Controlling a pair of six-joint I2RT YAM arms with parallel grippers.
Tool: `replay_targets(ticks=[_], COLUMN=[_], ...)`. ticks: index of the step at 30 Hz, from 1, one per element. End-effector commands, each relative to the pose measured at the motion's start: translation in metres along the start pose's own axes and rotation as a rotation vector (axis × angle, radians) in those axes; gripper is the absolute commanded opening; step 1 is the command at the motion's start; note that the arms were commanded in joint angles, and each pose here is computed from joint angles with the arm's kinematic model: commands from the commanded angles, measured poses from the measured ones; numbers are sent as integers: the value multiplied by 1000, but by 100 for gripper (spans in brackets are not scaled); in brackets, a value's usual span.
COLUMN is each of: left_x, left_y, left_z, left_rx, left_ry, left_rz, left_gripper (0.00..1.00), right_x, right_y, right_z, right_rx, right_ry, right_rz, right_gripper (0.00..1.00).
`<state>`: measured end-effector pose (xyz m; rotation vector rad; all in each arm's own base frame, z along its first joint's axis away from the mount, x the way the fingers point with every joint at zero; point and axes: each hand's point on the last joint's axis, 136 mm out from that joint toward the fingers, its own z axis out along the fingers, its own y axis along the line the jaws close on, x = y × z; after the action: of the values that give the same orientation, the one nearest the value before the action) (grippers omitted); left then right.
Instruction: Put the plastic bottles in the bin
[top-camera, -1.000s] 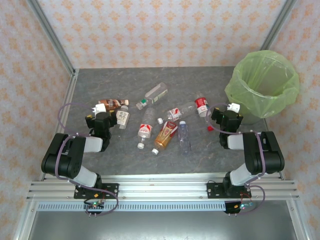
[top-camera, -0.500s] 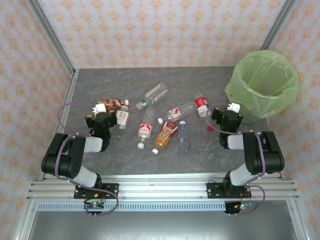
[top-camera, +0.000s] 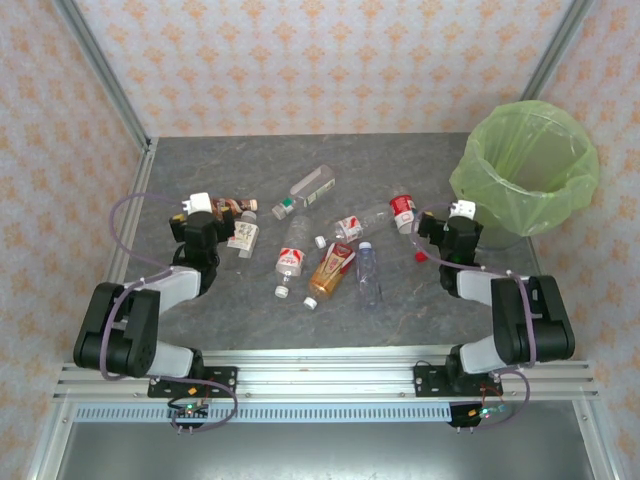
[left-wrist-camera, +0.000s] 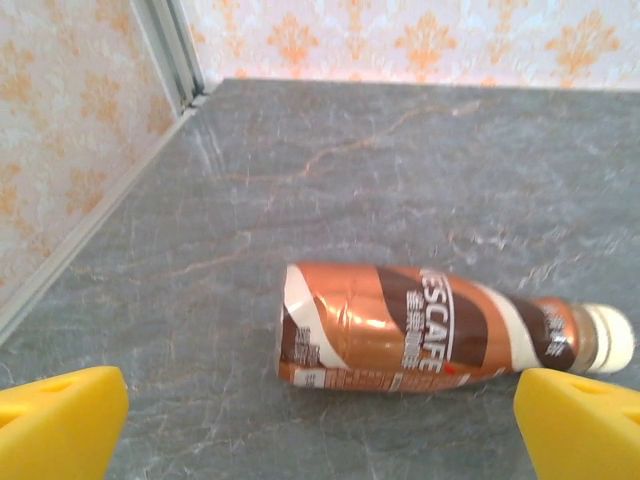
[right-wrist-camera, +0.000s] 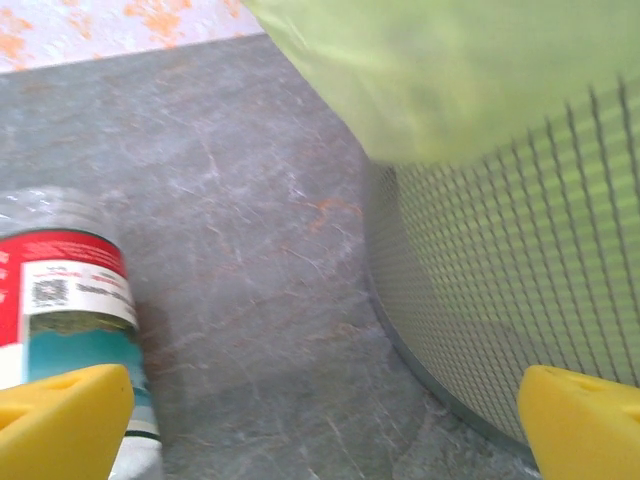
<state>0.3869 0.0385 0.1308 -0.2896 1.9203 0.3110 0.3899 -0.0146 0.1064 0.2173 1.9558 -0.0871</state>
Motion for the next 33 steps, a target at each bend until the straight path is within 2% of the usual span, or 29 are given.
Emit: replay_targets(ticks=[1, 4, 8, 14, 18, 21, 26, 29, 33], left_x=[-2, -15, -25, -14, 16, 39, 73, 92, 111], left_y=[4, 7, 17, 2, -11, -30, -61, -58, -54], left_z=[-7, -14, -22, -38, -51, -61, -76, -81, -79], left_rx=[-14, -45, -113, -56, -55, -14, 99, 58, 29], left_ry=[40, 57, 130, 358, 588, 697, 767, 800, 841], left_rz=[22, -19, -157, -235, -278, -198, -55, 25, 65], left_gripper=[100, 100, 100, 100, 100, 100, 100, 100, 100], right_x=[-10, -19, -30, -58, -71, -76, -78, -77, -73], right_y=[12, 25, 50, 73, 72, 66, 66, 64, 65], right_z=[-4, -10, -22, -36, -34, -30, -30, -29, -28], right_rx=[-45, -91, -200, -333, -309, -261, -259, -254, -255], right_ry=[6, 10, 36, 2, 15, 46, 36, 28, 38], right_rz=[-44, -84, -93, 63, 166, 206, 238, 248, 242], right_gripper=[99, 99, 99, 99, 99, 99, 99, 99, 99])
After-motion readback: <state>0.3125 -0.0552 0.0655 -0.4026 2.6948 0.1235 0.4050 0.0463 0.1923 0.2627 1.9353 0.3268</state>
